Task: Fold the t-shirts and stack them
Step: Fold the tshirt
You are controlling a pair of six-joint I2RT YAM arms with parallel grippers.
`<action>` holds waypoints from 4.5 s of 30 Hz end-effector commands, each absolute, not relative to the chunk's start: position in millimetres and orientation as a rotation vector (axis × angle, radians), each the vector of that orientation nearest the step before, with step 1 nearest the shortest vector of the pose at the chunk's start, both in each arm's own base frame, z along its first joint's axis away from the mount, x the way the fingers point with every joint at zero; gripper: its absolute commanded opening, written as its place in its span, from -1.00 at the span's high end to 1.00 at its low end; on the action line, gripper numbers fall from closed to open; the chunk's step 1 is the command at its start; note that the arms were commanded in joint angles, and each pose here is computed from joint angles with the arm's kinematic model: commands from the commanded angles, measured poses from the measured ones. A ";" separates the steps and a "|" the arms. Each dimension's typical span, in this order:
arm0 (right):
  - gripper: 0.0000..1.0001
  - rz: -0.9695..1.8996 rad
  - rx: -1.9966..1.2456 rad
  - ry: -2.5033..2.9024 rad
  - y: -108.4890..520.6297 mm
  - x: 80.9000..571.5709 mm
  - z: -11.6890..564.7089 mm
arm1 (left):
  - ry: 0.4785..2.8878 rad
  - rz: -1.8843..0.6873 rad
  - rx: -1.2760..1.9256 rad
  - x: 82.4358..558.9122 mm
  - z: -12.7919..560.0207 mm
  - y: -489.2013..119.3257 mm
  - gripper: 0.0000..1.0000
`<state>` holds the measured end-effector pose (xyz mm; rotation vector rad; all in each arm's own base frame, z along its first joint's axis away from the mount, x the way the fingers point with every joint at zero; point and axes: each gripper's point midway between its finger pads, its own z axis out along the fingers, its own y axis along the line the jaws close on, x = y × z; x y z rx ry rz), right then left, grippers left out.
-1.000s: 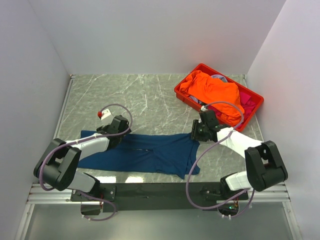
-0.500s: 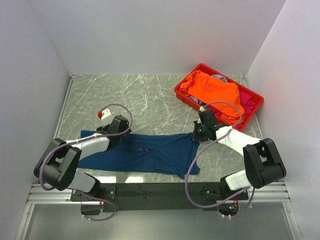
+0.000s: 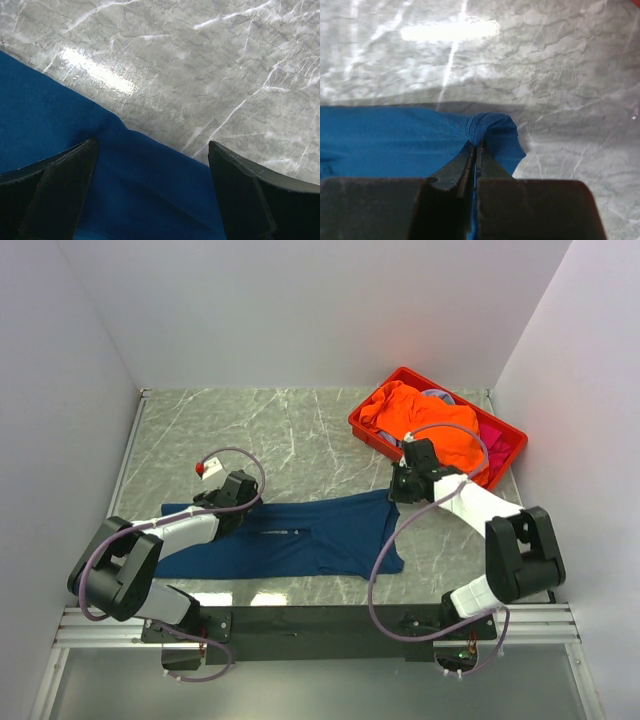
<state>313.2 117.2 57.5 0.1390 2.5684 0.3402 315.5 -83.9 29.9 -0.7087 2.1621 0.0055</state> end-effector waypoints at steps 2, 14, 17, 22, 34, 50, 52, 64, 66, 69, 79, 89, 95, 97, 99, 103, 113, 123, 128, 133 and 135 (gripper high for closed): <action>1.00 0.260 0.140 2.590 107.3 326.9 48.1 | 2.181 0.016 -0.721 312.7 27.2 -84.4 -0.99; 0.97 0.201 0.166 2.610 107.1 354.3 34.3 | 2.141 0.030 -0.726 318.8 36.1 -81.2 -0.99; 0.59 0.165 0.176 2.594 101.9 354.4 40.0 | 2.103 0.110 -0.721 324.1 49.2 -70.8 -0.99; 0.14 0.134 0.197 2.523 94.7 350.9 67.9 | 2.051 0.155 -0.756 325.5 68.9 -59.5 -0.99; 0.05 0.329 0.035 2.473 163.4 316.6 88.2 | 2.014 -0.064 -0.754 319.0 81.1 -87.6 -0.99; 0.05 0.243 -0.023 2.693 185.6 332.0 15.6 | 2.173 -0.111 -0.710 296.6 27.9 -120.8 -0.99; 0.05 0.250 -0.037 2.687 191.2 341.9 19.7 | 2.175 -0.122 -0.731 290.7 25.9 -118.5 -0.99; 0.05 0.262 -0.113 2.719 225.8 401.0 18.3 | 2.162 -0.147 -0.825 262.8 21.5 -101.8 -0.99; 0.05 0.266 -0.123 2.717 230.8 408.3 18.5 | 2.134 -0.172 -0.835 263.1 30.5 -100.8 -0.99; 0.05 0.274 -0.135 2.692 240.9 427.4 31.4 | 2.102 -0.189 -0.841 262.5 43.6 -98.2 -0.99; 0.04 0.299 -0.111 2.497 234.9 417.8 107.7 | 2.008 -0.264 -0.703 282.6 96.6 -117.5 -0.99; 0.03 0.306 -0.068 2.541 200.6 328.1 88.8 | 2.094 -0.291 -0.450 299.8 91.9 -185.1 -0.99; 0.03 0.241 -0.067 2.641 194.1 318.3 45.6 | 2.134 -0.267 -0.403 284.8 75.7 -197.3 -0.99; 0.03 0.223 -0.076 2.661 195.4 321.3 35.3 | 2.141 -0.259 -0.401 278.9 71.5 -195.9 -0.99; 0.03 0.188 -0.070 2.659 194.2 329.1 33.1 | 2.162 -0.260 -0.401 267.8 64.3 -193.4 -0.99; 0.03 0.155 -0.093 2.698 197.6 336.5 20.7 | 2.189 -0.295 -0.407 246.2 53.1 -190.5 -0.99; 0.03 0.168 -0.167 2.740 229.5 380.4 11.7 | 2.264 -0.415 -0.464 198.5 27.4 -198.0 -0.99; 0.03 0.239 -0.190 2.710 270.4 438.3 22.5 | 2.287 -0.414 -0.567 188.3 29.4 -214.5 -0.99; 0.03 0.286 -0.179 2.714 277.6 456.7 21.1 | 2.267 -0.500 -0.578 195.7 46.7 -242.2 -0.99; 0.03 0.349 -0.166 2.694 283.9 480.3 30.3 | 2.252 -0.536 -0.564 204.8 61.4 -263.1 -0.99; 0.03 0.365 -0.172 2.669 285.1 489.8 36.7 | 2.239 -0.538 -0.547 211.0 70.3 -272.1 -0.99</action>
